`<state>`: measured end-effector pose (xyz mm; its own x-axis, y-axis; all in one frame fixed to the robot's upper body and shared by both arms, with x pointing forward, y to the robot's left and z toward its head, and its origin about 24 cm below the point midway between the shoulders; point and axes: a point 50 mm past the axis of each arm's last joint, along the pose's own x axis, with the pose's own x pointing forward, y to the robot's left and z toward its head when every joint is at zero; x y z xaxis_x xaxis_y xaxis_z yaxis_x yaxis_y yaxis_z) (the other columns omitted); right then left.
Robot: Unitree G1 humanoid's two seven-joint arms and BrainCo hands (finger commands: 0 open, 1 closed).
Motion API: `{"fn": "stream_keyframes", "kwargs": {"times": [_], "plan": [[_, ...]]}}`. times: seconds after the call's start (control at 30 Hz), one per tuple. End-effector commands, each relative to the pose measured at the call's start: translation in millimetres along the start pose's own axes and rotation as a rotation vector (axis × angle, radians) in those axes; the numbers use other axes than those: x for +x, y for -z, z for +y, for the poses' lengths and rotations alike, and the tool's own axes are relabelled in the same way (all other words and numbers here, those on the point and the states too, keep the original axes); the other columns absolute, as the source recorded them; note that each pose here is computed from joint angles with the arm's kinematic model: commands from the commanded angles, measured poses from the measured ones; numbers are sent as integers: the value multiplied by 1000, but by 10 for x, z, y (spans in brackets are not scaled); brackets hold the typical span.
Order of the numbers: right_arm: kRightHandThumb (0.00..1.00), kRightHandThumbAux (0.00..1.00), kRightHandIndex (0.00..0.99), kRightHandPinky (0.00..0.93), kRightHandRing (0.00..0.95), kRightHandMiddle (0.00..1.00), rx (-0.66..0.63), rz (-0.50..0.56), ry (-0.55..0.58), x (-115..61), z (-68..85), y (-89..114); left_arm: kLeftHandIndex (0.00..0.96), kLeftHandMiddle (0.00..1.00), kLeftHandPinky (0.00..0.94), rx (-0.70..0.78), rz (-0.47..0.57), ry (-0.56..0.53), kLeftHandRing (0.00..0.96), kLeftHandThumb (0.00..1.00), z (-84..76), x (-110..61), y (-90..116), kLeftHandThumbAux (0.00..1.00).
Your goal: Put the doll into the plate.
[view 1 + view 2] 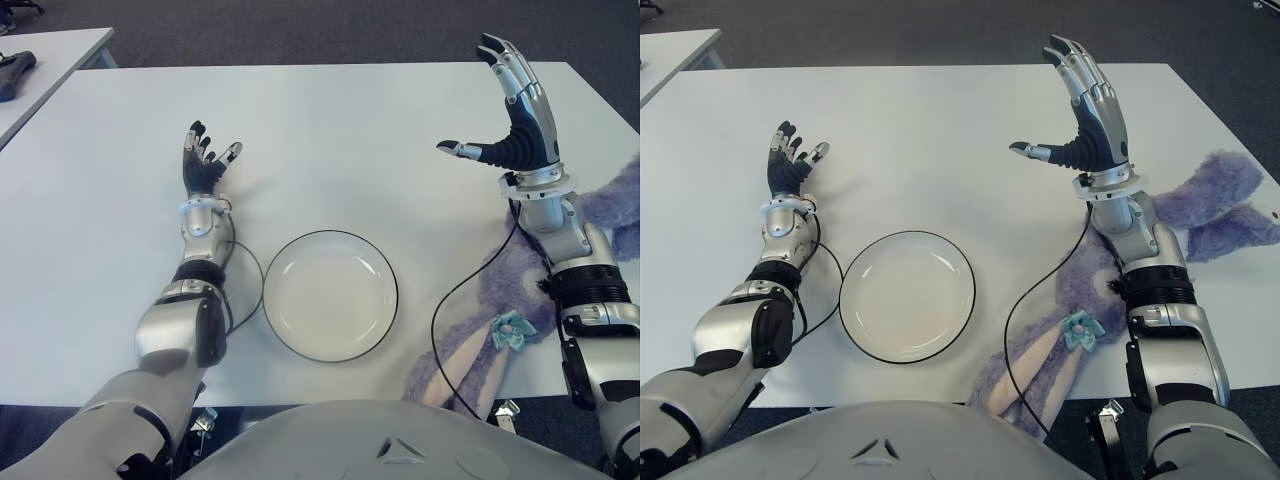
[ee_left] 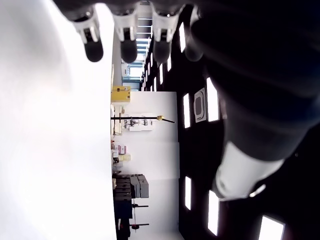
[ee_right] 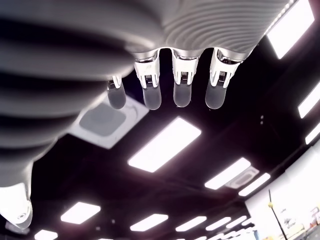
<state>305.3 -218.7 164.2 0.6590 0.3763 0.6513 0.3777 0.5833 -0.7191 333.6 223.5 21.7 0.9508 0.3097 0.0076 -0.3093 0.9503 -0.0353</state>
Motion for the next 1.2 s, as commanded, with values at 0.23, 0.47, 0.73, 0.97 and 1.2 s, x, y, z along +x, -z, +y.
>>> {"fn": "stream_keyframes", "kwargs": {"times": [0.23, 0.47, 0.73, 0.97, 1.2], "plan": [[116, 553, 0, 90, 11, 0, 37, 76, -129, -324, 249, 22, 26, 11, 33, 19, 547, -48, 0, 42, 115, -891, 1120, 784], [117, 546, 0, 80, 15, 0, 36, 70, -127, -308, 251, 26, 30, 21, 37, 12, 546, -54, 4, 51, 113, -892, 1120, 769], [110, 542, 0, 87, 16, 0, 35, 64, -123, -277, 265, 26, 33, 20, 37, 5, 543, -51, 3, 59, 100, -896, 1120, 769], [104, 538, 0, 81, 10, 0, 35, 54, -115, -257, 278, 12, 33, 21, 36, 0, 547, -54, 2, 68, 101, -902, 1126, 766], [113, 530, 0, 47, 0, 0, 49, 47, -128, -261, 291, -3, 33, 23, 38, -2, 545, -55, 2, 81, 101, -907, 1128, 756]]}}
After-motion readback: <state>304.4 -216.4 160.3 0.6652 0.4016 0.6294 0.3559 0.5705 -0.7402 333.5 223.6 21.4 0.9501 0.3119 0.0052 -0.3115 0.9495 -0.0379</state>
